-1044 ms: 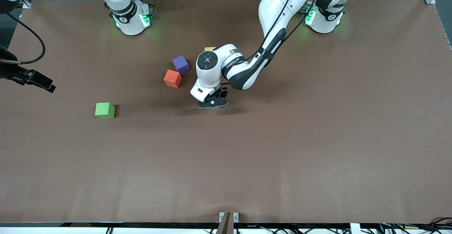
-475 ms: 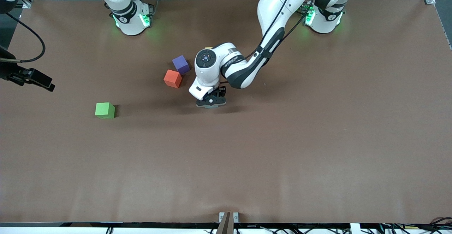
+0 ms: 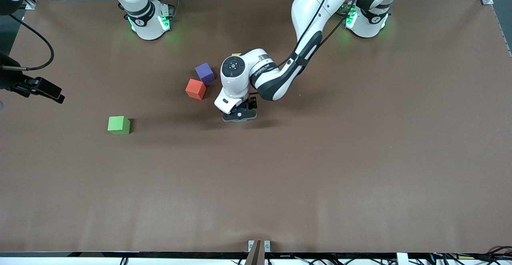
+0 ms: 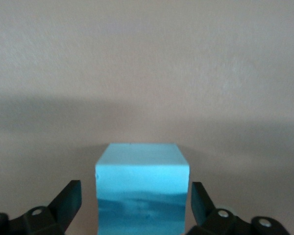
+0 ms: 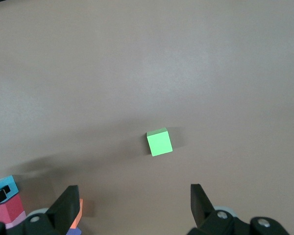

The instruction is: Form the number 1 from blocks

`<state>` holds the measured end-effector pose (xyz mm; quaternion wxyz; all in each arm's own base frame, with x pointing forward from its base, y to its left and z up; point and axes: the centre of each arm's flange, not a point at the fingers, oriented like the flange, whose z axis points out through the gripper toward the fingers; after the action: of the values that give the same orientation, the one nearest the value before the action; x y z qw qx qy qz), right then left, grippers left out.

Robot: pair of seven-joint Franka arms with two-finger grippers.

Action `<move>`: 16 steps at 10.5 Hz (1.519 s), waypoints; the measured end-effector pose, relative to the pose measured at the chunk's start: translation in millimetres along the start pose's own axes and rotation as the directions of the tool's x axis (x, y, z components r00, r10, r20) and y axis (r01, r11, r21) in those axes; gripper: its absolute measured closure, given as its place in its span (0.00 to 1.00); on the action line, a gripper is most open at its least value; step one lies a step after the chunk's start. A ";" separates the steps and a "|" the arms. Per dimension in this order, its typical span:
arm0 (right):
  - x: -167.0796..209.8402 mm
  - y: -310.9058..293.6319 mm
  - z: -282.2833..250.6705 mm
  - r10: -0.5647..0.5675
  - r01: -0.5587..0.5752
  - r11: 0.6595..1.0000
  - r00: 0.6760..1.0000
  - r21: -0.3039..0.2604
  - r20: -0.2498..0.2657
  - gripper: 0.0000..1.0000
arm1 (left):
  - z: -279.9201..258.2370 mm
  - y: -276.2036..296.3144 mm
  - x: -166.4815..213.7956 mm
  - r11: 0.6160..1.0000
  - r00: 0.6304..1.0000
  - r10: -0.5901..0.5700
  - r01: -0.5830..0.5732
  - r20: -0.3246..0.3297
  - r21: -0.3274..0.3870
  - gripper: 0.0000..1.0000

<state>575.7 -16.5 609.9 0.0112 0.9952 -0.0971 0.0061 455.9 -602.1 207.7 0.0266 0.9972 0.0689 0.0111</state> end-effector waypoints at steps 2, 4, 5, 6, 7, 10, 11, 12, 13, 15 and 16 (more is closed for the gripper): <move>-0.1 -0.4 0.0 -0.001 0.001 1.000 1.000 0.000 0.000 0.00 | -29.8 -5.0 15.5 1.000 1.000 -0.020 0.021 -0.017 0.017 0.00; -0.1 -0.7 0.0 -0.001 0.001 1.000 1.000 0.000 0.000 0.00 | -78.2 -23.6 48.2 0.995 0.994 -0.089 0.091 -0.057 0.035 0.00; -0.1 -0.8 0.1 -0.002 0.002 1.000 1.000 0.000 0.000 0.00 | -107.0 -46.3 77.2 0.988 0.987 -0.145 0.148 -0.070 0.049 0.00; -0.2 -1.2 0.1 -0.003 0.003 1.000 1.000 0.000 0.000 0.00 | -132.3 -80.6 112.6 0.974 0.975 -0.211 0.216 -0.069 0.073 0.00; -0.2 -1.5 0.0 -0.003 0.003 1.000 1.000 0.000 0.000 0.00 | -155.0 -126.6 153.2 0.954 0.959 -0.277 0.283 -0.065 0.098 0.00; -0.4 -2.8 0.0 -0.006 0.006 1.000 1.000 0.001 0.000 0.00 | -205.1 -276.9 254.2 0.923 0.930 -0.364 0.366 -0.042 0.114 0.00; -0.4 -3.0 0.0 -0.007 0.007 1.000 1.000 0.001 0.000 0.00 | -217.6 -318.4 275.2 0.911 0.916 -0.401 0.402 -0.032 0.093 0.00; -0.5 -3.5 -0.1 -0.007 0.007 1.000 1.000 0.004 0.001 0.00 | -229.5 -351.1 289.0 0.892 0.895 -0.445 0.445 -0.027 0.072 0.00; -0.7 -4.5 -0.2 -0.007 0.007 1.000 1.000 0.018 0.003 0.00 | -243.6 -382.6 297.6 0.869 0.870 -0.492 0.492 -0.022 0.053 0.00; -1.8 -2.2 -0.7 -0.023 0.022 0.999 1.000 0.048 0.014 0.00 | -264.2 -444.4 290.6 0.845 0.845 -0.534 0.533 0.005 0.045 0.00; -2.0 0.3 -0.7 -0.028 0.027 0.998 0.999 0.051 0.018 0.00 | -269.3 -460.6 277.6 0.844 0.845 -0.534 0.533 0.012 0.053 0.00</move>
<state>573.7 -16.4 610.6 -0.0149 0.9964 -0.0835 -0.0009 660.8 -94.3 456.6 0.0057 0.9392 0.3432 -0.0112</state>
